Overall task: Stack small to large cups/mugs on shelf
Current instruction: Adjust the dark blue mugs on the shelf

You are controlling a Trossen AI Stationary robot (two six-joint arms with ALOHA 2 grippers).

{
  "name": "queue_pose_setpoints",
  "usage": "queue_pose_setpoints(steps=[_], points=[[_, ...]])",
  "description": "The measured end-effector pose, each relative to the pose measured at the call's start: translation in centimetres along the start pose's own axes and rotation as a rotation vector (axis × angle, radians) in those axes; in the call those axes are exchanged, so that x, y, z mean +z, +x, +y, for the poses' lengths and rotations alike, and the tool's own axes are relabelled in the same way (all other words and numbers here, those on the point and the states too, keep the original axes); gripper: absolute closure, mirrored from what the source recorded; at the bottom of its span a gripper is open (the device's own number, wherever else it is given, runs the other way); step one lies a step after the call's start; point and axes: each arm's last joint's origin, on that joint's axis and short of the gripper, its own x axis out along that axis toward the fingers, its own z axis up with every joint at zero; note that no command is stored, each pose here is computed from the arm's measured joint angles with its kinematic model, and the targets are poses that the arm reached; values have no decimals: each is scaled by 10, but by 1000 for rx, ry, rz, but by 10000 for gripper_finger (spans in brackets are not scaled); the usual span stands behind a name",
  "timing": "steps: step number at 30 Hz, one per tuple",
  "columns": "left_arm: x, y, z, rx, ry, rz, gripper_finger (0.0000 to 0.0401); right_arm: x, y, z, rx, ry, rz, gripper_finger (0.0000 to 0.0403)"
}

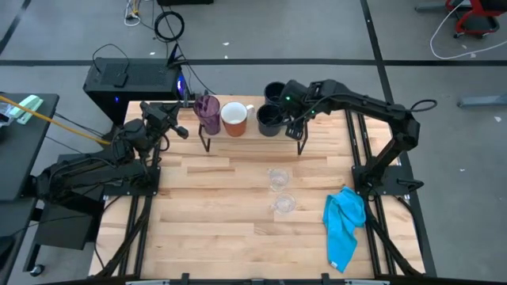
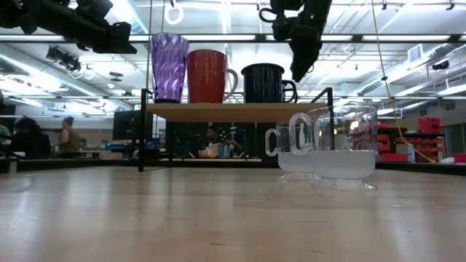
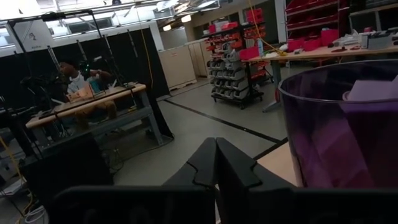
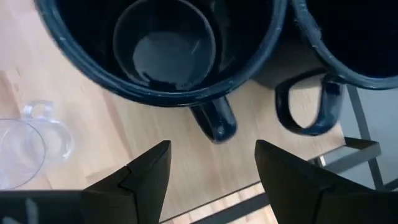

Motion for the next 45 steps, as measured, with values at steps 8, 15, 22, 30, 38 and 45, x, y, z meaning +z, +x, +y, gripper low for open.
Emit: queue_pose_setpoints(steps=[8, 15, 22, 30, 38, 45], points=[[0, 0, 0, 0, 1, 1, 380, 4, 2, 3, 10, -74, -44, 163], [0, 0, 0, 1, 1, 1, 381, 9, 2, 3, 3, -111, -98, 163], [0, 0, 0, 1, 1, 1, 388, 12, 1, 4, 34, -154, -129, 163], [0, 0, 0, 1, 2, 1, 377, 14, 1, 5, 59, -164, -160, 163], [0, 0, 0, 1, 2, 1, 388, 17, 0, 5, 74, -173, -193, 163], [0, 0, 0, 1, 3, 1, 382, 20, 0, 7, 91, -182, -221, 163]])
